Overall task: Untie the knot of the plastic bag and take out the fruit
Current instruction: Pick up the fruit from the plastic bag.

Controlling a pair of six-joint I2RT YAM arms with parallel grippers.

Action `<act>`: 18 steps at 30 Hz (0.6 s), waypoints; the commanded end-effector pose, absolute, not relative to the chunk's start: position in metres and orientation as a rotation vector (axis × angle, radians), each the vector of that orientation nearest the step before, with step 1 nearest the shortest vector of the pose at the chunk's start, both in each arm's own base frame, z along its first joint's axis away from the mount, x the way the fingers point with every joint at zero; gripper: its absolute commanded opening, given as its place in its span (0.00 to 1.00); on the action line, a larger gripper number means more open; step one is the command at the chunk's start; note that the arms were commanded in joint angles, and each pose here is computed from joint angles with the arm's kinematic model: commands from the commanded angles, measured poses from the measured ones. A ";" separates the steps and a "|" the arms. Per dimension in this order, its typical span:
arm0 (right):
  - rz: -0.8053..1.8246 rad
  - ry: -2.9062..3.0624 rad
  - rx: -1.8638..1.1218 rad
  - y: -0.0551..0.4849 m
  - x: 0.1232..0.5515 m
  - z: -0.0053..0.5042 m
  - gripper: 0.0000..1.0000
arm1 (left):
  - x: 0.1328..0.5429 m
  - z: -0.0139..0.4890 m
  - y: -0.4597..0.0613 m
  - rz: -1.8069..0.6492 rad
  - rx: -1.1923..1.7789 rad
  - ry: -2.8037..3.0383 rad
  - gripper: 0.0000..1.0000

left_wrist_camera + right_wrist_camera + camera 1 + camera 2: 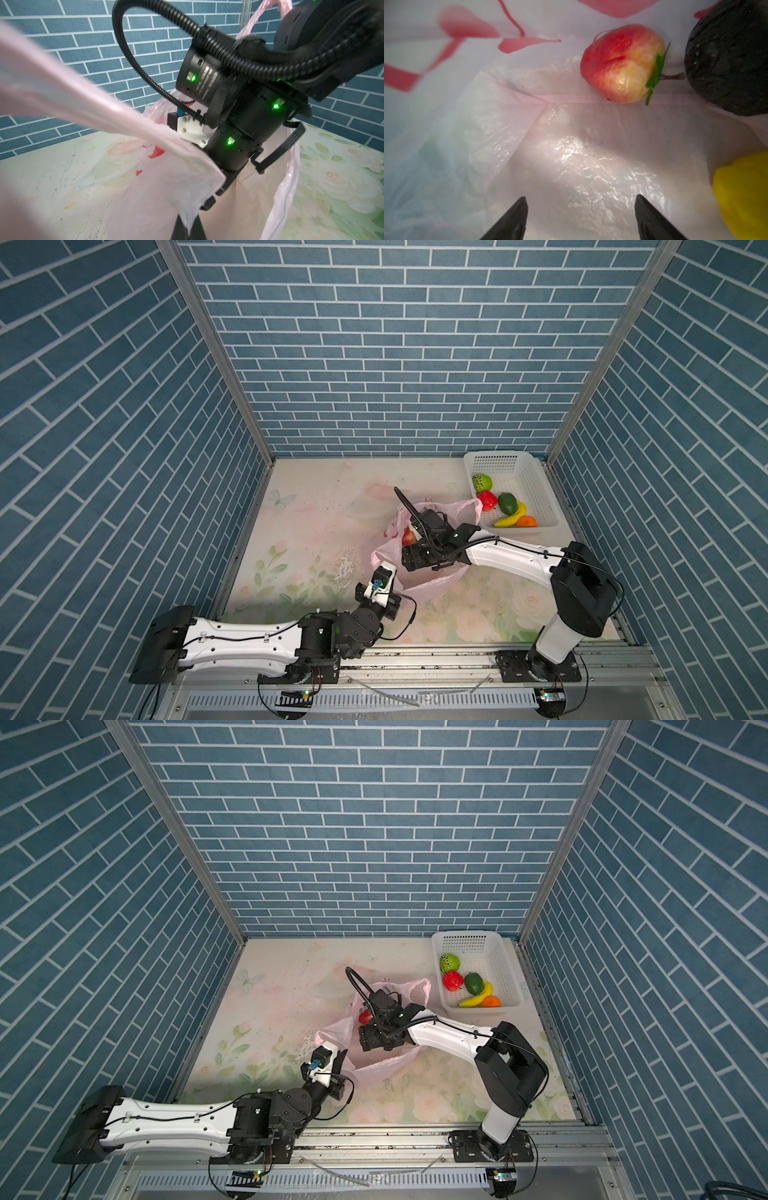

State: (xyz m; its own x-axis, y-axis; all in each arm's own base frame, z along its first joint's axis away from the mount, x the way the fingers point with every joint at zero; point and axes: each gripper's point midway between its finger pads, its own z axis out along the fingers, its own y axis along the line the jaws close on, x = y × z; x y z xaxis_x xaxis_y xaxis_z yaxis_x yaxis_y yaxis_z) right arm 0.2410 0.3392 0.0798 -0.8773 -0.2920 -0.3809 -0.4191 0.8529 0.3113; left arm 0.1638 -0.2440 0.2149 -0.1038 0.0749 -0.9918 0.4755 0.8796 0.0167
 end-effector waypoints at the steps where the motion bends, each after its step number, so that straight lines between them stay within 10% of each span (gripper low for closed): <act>1: 0.594 2.712 -0.321 0.352 0.256 0.078 0.77 | 0.165 0.222 -0.245 -0.360 0.413 1.642 0.03; 18: 0.648 2.511 0.129 0.345 0.321 0.080 0.78 | 0.156 0.183 -0.253 -0.426 0.462 1.749 0.03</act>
